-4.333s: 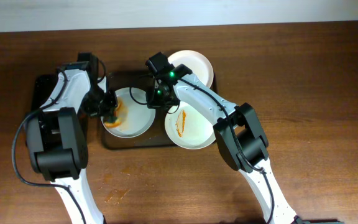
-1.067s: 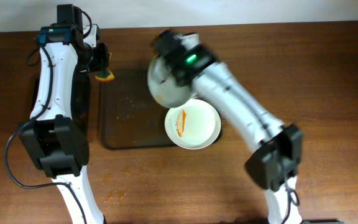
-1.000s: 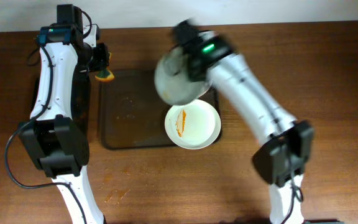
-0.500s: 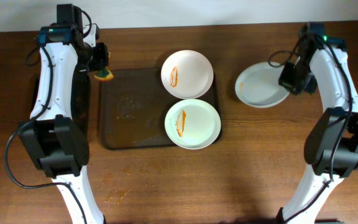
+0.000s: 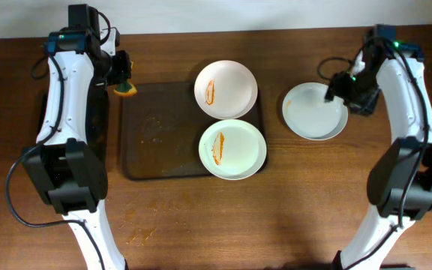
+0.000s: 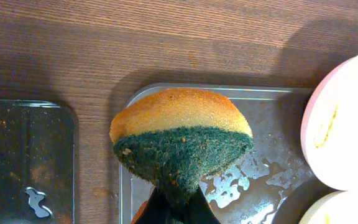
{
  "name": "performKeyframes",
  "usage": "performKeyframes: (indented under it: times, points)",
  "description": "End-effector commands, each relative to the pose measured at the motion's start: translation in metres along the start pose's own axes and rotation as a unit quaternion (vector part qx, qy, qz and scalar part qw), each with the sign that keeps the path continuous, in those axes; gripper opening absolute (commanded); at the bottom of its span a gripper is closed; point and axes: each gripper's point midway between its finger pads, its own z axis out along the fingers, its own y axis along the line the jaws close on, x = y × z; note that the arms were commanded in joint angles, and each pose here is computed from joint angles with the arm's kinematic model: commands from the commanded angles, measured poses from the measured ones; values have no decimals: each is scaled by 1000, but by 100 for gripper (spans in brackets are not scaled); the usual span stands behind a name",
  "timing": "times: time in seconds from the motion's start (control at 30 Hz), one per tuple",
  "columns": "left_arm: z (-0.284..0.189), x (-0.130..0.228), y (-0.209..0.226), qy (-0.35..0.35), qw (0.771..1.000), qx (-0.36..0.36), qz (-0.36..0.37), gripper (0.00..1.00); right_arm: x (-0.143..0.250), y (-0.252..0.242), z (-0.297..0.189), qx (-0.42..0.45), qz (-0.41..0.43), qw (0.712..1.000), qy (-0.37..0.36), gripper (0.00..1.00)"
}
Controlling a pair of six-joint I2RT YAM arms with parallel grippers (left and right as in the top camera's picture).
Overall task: Clean dirty plates on tray and stack at the side
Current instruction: 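Grasp the front plate rim with right gripper and drag it left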
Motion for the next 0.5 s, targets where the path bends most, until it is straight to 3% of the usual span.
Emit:
performKeyframes:
  times: [0.0,0.17,0.47]
  points:
    - [-1,2,0,3,1000,-3,5,1,27,62,-23,-40,-40,998,2,72]
    - [-1,3,0,4,1000,-3,5,1,77,106,7,-29,-92,994,56,56]
    - [4,6,-15,10,1000,2,20,1,130,117,59,1,-132,986,100,51]
